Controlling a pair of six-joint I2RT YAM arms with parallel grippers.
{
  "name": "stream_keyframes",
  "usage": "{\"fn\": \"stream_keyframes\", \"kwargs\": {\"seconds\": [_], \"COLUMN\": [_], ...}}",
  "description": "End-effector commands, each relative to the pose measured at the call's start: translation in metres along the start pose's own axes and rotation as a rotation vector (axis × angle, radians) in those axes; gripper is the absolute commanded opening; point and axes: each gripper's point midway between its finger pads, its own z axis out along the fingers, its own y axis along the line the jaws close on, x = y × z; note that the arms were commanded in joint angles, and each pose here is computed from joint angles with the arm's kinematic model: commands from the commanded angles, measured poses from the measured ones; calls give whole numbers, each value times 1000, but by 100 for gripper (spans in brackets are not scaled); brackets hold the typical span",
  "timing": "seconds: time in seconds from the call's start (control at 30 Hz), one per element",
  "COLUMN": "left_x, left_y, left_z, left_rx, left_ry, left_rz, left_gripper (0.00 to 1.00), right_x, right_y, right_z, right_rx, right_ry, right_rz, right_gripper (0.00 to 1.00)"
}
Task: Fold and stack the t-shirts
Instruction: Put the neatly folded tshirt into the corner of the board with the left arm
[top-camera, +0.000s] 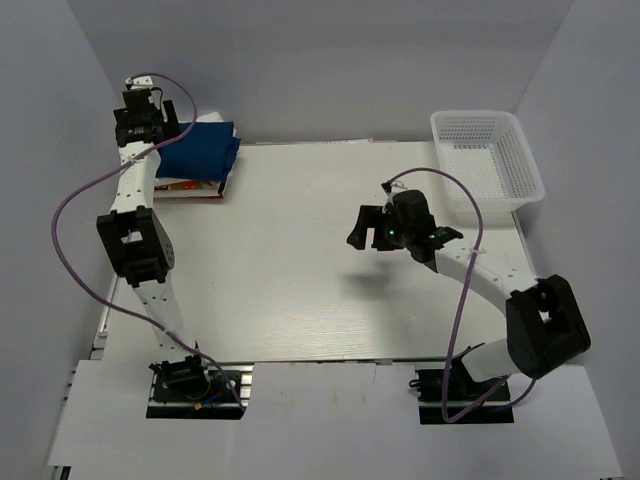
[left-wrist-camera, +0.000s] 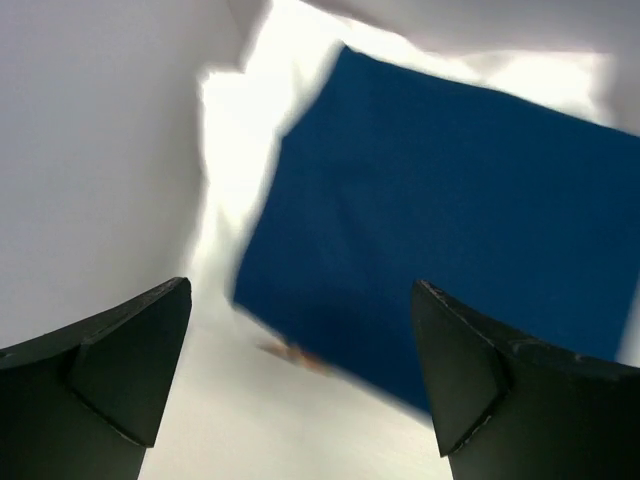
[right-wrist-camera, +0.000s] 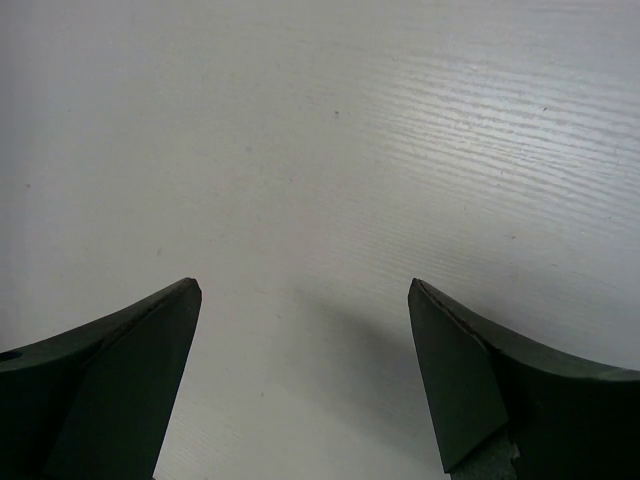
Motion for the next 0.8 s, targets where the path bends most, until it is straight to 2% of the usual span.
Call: {"fn": "stream_keyframes", "kwargs": {"seconds": [0.0, 0.03, 0.07, 0.1, 0.17, 0.2, 0.23, 0.27, 0.3, 0.33, 0.37, 0.4, 0.53, 0.63, 0.77], "left_x": [-17, -14, -27, 19, 31, 60, 61, 108, 102, 105, 119, 149, 179, 172, 164], "left_y": [-35, -46, -55, -73, -92, -100, -106, -125, -126, -132, -136, -141, -121, -101, -104], "left_z": [-86, -99, -136, -141, -171, -201, -216, -230, -261, -274, -285, -290, -300, -296, -302], "left_rx": [219, 265, 331, 401, 469, 536, 582, 648, 716, 772, 804, 811, 702, 577, 615], "left_ry": [-5, -7, -46, 45, 17, 36, -10, 75, 13, -19, -3, 54, 100, 78, 57], "left_rz": [-201, -235, -287, -298, -381, -393, -417, -440, -451, -457, -463, -466, -445, -442, -436], "left_gripper": [100, 100, 100, 100, 100, 100, 100, 100, 100, 100, 100, 100, 100, 100, 100], "right_x": [-9, -3, 0, -2, -2, 12, 6, 3, 7, 9, 5, 13, 23, 21, 16], "right_y": [-2, -6, -9, -14, -20, -28, -30, -29, -34, -38, -38, -43, -54, -49, -43], "right_z": [-17, -18, -25, -28, -41, -41, -49, -56, -60, -63, -70, -69, -71, -72, -76], "right_rx": [27, 38, 51, 80, 110, 132, 142, 144, 160, 184, 184, 200, 235, 206, 171], "right_ry": [-66, -61, -65, -83, -123, -105, -142, -171, -183, -189, -216, -208, -224, -250, -287], "right_rz": [-20, -19, -8, -5, 3, 2, -5, -5, 3, 1, 2, 19, 46, 82, 90], "right_gripper": [91, 91, 91, 91, 91, 91, 91, 91, 91, 91, 91, 91, 91, 91, 91]}}
